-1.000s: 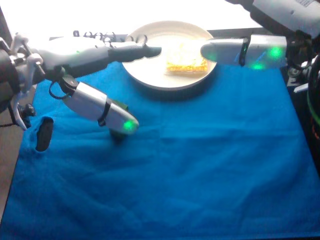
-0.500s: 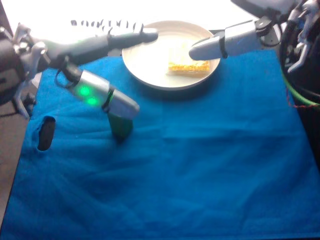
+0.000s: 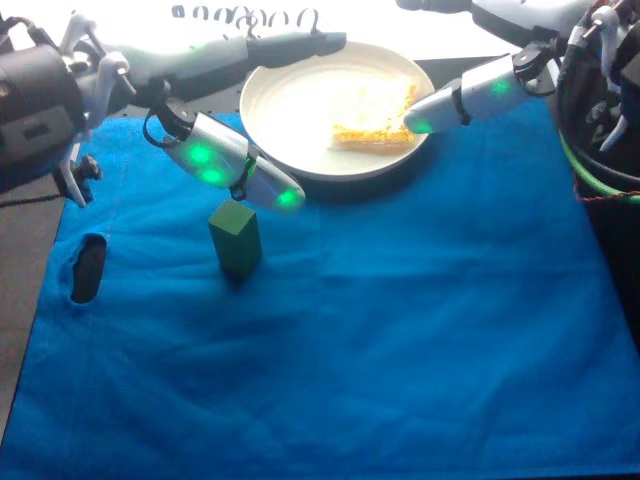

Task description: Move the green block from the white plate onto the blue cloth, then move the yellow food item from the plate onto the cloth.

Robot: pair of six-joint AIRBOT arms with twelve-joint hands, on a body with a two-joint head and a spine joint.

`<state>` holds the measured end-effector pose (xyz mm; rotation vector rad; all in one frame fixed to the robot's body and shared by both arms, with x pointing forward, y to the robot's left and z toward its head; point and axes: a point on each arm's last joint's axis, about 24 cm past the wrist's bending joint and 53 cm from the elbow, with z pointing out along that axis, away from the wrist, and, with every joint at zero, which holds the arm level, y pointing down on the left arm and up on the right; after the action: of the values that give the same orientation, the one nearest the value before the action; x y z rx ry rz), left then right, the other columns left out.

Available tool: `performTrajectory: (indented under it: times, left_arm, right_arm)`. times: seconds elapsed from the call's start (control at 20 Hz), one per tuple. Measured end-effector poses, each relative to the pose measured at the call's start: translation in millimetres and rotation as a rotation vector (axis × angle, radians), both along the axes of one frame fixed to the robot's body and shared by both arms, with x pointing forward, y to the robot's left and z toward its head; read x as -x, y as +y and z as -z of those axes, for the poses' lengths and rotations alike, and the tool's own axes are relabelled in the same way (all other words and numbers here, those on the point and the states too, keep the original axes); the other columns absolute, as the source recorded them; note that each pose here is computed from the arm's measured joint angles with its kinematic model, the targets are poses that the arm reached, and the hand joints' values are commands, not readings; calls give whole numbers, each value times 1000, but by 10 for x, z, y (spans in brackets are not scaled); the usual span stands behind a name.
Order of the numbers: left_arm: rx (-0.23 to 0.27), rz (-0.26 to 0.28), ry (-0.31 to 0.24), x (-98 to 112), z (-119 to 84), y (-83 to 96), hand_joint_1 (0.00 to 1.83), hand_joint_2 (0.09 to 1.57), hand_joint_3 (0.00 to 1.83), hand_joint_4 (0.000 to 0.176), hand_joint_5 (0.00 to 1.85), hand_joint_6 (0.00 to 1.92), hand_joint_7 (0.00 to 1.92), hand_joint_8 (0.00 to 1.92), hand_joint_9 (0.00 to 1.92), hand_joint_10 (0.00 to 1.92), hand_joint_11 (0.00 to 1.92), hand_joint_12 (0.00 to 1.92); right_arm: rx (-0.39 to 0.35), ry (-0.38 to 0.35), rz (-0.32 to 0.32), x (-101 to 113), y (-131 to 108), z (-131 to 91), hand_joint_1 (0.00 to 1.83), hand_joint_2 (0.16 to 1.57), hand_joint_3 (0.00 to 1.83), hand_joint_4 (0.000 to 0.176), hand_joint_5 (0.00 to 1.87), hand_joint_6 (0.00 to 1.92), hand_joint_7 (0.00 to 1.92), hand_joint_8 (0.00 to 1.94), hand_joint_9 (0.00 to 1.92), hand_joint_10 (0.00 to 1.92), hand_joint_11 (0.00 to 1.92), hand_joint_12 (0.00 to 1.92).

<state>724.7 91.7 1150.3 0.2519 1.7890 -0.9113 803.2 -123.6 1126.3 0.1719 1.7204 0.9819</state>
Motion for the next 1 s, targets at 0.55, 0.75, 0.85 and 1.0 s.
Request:
performTrajectory:
  times: [0.55, 0.75, 0.85, 1.0]
  left_arm:
    - [-21, -70, -22, -154, -147, 274, 664, 825, 1, 60, 81, 2, 149, 1, 142, 4, 67, 188]
    - [-32, -113, -25, -205, -176, 461, 683, 795, 0, 67, 107, 1, 161, 1, 156, 1, 6, 342]
    - [-26, -126, -23, -219, -194, 510, 638, 815, 7, 61, 86, 0, 158, 0, 155, 0, 0, 368]
    - [-25, -127, -27, -221, -205, 517, 619, 824, 0, 40, 98, 2, 176, 2, 172, 2, 0, 449]
  right_arm:
    - [9, 31, -5, -57, 233, 199, 726, 795, 0, 11, 324, 0, 348, 0, 411, 0, 137, 1025]
    - [5, 30, -14, -73, 359, 248, 671, 803, 1, 20, 291, 0, 334, 6, 430, 12, 197, 1133]
    - [11, 27, -13, -91, 377, 267, 670, 794, 0, 15, 327, 3, 374, 6, 456, 12, 214, 1114]
    - [22, 30, -25, -79, 460, 313, 692, 781, 0, 4, 345, 5, 411, 13, 466, 11, 208, 1098]
